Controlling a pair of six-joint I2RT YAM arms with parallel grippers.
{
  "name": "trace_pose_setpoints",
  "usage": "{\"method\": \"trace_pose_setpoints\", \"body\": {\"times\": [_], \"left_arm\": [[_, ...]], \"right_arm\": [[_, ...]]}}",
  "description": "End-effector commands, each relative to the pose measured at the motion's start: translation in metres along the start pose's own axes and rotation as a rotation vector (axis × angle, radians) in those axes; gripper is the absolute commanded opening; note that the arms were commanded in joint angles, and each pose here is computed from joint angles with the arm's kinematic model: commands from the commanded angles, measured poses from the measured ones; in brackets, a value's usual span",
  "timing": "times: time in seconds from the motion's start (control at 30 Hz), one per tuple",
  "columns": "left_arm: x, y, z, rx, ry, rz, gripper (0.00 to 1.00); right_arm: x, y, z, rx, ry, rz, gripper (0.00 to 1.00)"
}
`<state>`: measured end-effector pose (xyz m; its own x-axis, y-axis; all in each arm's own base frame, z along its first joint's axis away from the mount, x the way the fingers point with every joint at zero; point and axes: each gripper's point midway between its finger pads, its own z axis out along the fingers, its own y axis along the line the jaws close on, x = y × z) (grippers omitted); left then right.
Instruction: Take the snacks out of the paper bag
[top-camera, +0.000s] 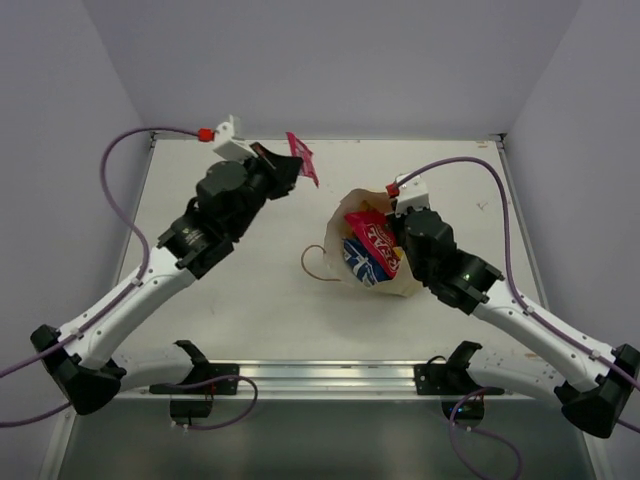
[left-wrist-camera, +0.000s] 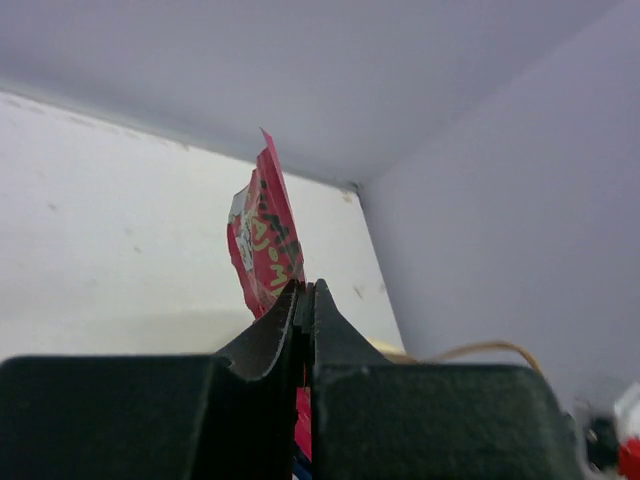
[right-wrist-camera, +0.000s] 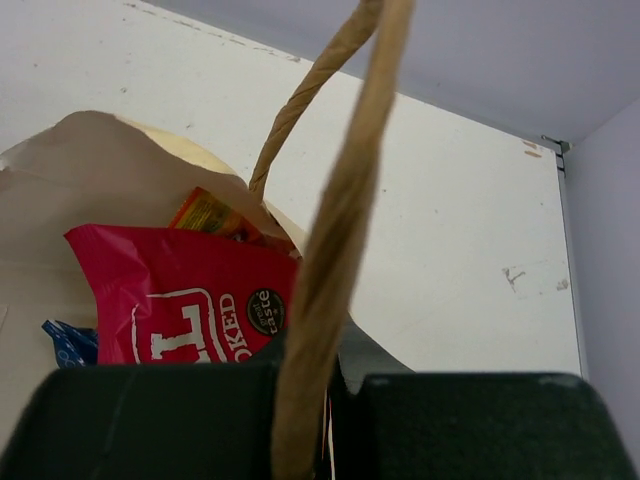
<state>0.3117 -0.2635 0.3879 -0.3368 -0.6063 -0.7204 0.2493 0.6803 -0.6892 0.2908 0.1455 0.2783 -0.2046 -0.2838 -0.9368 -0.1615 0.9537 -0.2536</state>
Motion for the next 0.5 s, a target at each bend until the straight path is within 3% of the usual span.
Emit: {"method": "trace_pose_setpoints", "body": {"times": [0.0,0.07,0.13,0.47], "left_arm": [[-0.042,0.056,0.006,-0.077,-0.062,0.13,0.0],[-0.039,0.078,0.017,-0.058,-0.045,0.144,0.0],[-0.056,0.107,0.031,-0.079,-0.103,0.159,0.0],[0.008,0.265,0.075,-0.184,0.002,0.147,0.0]], "right_arm": [[-0.023,-0.016,-0.008,0.041,-0.082,0.067,0.0],[-0.026,-0.016,-0.011,0.03,-0.083,0.071,0.0],[-0.029,-0.015,-0.013,0.012,-0.086,0.064,0.0],[-0.04,0.003,-0.014,-0.108,-0.11,-0.018,0.0]]}}
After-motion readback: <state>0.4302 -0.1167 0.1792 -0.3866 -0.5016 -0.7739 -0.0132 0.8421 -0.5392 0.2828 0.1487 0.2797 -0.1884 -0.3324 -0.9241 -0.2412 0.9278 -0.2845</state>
